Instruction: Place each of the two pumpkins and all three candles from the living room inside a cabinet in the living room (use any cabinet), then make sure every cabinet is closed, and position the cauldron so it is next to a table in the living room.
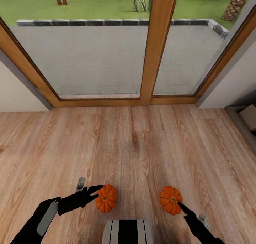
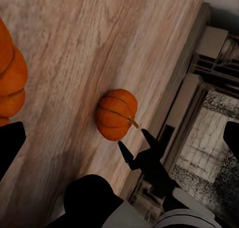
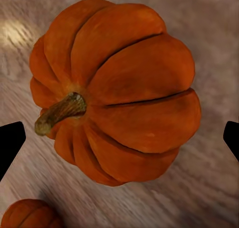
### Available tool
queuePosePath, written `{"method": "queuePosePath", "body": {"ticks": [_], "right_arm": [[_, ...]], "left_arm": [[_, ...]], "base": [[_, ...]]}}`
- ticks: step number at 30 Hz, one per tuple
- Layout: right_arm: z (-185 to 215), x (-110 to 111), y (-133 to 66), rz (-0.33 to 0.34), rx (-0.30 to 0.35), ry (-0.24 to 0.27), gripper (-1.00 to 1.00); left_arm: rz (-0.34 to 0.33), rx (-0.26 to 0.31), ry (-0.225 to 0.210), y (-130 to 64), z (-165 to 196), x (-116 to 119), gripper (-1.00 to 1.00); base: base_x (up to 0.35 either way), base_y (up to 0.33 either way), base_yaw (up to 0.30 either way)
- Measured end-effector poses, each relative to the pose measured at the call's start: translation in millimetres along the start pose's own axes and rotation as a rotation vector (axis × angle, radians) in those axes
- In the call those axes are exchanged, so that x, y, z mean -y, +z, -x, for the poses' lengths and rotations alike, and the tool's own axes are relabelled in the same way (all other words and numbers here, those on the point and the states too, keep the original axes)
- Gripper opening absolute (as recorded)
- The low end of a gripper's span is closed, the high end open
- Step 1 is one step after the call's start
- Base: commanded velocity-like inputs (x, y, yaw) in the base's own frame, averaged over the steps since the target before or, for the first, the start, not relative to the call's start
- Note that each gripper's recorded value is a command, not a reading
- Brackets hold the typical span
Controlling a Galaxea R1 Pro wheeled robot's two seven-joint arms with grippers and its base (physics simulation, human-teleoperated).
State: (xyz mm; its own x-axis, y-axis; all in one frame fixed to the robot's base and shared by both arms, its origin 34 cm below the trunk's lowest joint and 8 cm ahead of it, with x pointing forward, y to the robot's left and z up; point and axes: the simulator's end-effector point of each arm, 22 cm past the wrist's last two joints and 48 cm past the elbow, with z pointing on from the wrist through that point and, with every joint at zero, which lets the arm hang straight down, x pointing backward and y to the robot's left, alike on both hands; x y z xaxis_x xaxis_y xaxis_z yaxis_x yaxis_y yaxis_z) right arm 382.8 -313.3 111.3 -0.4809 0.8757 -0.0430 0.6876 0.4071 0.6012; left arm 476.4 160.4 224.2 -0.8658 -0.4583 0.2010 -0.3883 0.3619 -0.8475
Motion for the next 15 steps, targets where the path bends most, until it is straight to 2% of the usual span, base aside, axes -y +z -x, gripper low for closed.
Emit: {"method": "queuePosePath", "body": {"ticks": [15], "right_arm": [[-2,21,-0.2,-0.023,-0.010,0.002,1.00]], "left_arm": [[0.024,-0.021,-0.042,6.4,-9,-24,1.00]], "base": [[0.000,0.000,0.000]]}}
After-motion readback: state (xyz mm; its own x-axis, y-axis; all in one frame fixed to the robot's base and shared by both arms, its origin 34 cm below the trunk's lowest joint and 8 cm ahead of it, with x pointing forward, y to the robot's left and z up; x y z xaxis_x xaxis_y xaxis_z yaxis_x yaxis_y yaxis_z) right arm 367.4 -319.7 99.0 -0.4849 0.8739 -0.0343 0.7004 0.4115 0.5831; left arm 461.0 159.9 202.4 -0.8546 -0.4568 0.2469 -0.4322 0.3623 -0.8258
